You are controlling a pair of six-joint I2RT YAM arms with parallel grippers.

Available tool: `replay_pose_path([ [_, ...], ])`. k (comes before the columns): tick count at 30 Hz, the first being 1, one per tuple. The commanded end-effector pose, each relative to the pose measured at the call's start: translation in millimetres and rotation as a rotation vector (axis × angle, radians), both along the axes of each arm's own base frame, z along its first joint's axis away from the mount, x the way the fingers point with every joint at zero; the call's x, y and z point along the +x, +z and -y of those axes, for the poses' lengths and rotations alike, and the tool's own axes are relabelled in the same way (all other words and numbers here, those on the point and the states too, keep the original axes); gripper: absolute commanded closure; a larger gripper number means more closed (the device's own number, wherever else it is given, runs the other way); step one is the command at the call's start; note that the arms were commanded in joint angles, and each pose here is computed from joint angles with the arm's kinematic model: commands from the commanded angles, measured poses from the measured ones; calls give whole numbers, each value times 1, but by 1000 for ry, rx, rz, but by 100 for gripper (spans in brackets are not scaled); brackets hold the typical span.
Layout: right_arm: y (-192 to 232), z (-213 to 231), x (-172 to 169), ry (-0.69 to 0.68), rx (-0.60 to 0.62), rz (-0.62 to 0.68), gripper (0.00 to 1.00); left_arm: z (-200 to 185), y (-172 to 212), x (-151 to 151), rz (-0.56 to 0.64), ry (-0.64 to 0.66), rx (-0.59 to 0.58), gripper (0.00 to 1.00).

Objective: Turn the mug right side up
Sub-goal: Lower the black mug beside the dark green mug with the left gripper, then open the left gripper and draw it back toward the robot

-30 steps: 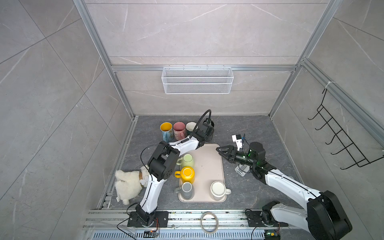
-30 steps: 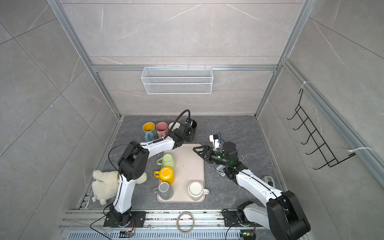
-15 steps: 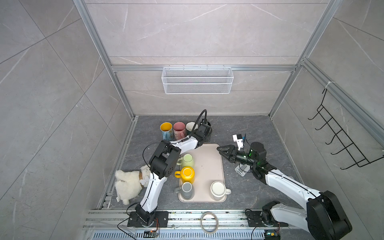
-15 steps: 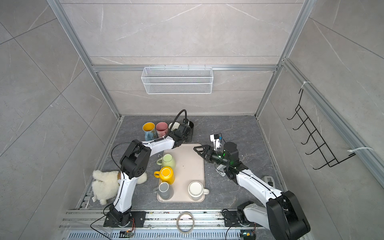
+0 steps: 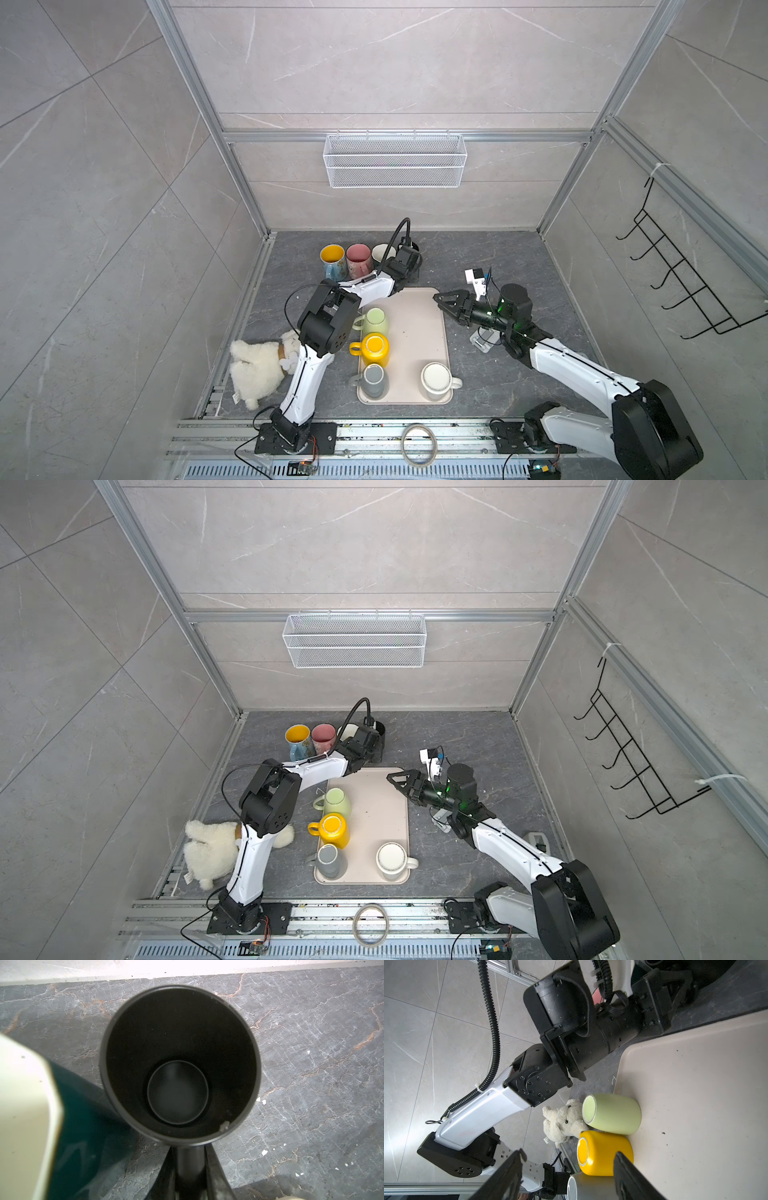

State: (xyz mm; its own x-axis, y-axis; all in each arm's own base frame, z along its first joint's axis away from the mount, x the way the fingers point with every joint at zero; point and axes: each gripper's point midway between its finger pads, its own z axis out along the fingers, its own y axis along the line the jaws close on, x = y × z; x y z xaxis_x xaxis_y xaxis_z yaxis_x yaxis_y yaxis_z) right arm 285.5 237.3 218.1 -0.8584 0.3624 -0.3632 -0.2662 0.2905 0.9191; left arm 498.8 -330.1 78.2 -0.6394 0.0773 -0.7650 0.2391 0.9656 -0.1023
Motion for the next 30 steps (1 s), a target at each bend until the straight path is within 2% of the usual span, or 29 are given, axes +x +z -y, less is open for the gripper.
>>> replay_pose_path([
  [1,-1,0,-1,10,11,0,29,13,50,21,121,17,-104,81],
  [10,-2,0,0,10,9,-3,29,11,53,17,110,6,-102,61],
  [17,-2,-2,2,15,11,-7,29,10,71,2,111,-24,-130,51],
  [23,-5,-4,5,18,10,-22,29,11,106,-22,138,-76,-175,49],
  [30,-17,-4,5,22,-10,-63,29,-5,188,-65,302,-142,-192,46],
])
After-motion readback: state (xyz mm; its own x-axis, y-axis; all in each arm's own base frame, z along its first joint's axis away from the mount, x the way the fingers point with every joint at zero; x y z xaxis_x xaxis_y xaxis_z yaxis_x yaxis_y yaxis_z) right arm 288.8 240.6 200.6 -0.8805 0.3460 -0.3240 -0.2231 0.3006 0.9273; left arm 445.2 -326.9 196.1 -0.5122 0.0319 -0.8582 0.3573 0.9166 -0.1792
